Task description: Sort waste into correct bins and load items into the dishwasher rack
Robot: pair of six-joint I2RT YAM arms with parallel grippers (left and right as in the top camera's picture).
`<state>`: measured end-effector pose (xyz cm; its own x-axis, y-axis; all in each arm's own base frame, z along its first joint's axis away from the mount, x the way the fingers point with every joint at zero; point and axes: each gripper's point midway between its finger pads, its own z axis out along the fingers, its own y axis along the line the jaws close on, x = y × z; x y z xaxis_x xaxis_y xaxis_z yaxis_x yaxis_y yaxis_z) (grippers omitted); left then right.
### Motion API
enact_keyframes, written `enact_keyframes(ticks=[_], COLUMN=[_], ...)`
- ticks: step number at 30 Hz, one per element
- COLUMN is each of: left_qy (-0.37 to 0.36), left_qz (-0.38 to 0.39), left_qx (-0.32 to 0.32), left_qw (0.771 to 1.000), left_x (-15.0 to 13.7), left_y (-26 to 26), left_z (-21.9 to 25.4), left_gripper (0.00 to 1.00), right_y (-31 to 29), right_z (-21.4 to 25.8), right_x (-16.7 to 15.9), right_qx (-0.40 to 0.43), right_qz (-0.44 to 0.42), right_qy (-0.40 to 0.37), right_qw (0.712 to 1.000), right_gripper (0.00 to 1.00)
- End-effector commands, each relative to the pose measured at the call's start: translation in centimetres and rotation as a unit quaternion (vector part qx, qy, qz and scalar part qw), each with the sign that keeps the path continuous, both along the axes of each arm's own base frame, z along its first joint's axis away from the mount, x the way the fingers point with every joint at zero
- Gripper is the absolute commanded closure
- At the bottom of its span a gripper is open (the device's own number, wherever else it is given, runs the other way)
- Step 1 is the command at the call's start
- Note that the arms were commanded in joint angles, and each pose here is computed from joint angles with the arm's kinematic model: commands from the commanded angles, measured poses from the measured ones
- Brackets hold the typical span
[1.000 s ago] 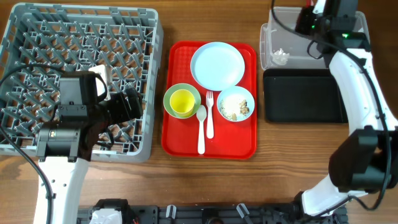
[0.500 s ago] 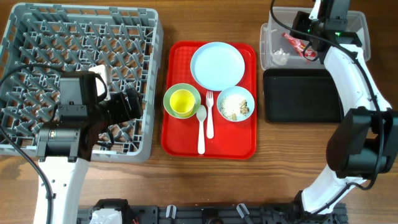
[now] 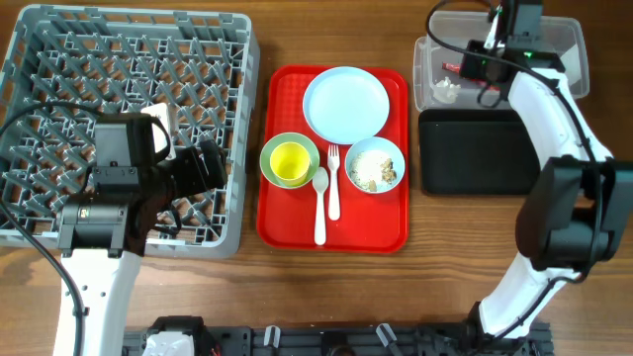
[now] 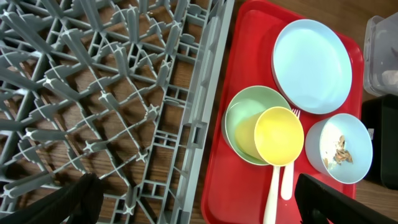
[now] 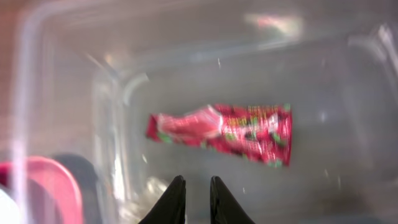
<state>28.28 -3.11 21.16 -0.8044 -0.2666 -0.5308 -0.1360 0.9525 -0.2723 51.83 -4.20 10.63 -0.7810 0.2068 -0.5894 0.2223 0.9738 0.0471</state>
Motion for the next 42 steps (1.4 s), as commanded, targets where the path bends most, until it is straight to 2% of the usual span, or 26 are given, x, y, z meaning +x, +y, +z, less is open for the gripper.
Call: enact_keyframes(ticks=[1, 14, 20, 26, 32, 36, 42], left_qy=[-0.007, -0.007, -0.007, -0.007, -0.007, -0.005, -0.005], left_qz=[-0.001, -0.001, -0.001, -0.001, -0.001, -0.001, -0.001], left_qx=[-0.009, -0.009, -0.009, -0.009, -0.009, -0.009, -0.009], left_qw=[1.000, 1.000, 1.000, 1.000, 1.000, 1.000, 1.000], left_x=[0.2, 0.2, 0.2, 0.2, 0.2, 0.1, 0.1], left_y=[-0.3, -0.3, -0.3, -0.3, -0.3, -0.3, -0.3], left_z=[0.7, 0.7, 0.7, 0.7, 0.7, 0.6, 0.6], left_gripper=[0.00, 0.00, 0.00, 0.00, 0.00, 0.00, 0.00], right_y=[-1.2, -1.4, -1.5, -2.2, -2.1, -2.1, -2.5], right_z=[-1.4, -3.0, -1.8, 0.4, 0.5, 0.5, 1.7], right_x=[-1.0, -4.2, -4.3, -4.4, -5.1, -5.3, -3.3], right_qx=[-0.025, -0.030, -0.033, -0.051, -0.051, -0.051, -0.064], right_qz=[-0.021, -0.024, -0.026, -0.036, -0.035, -0.035, -0.031], right_qy=[0.031, 0.103, 0.094, 0.073, 0.083, 0.088, 0.041], right_qw=[0.999, 0.994, 0.995, 0.995, 0.995, 0.994, 0.997], right_gripper=[0.87, 0.94, 0.94, 0.88, 0.88, 0.84, 0.76])
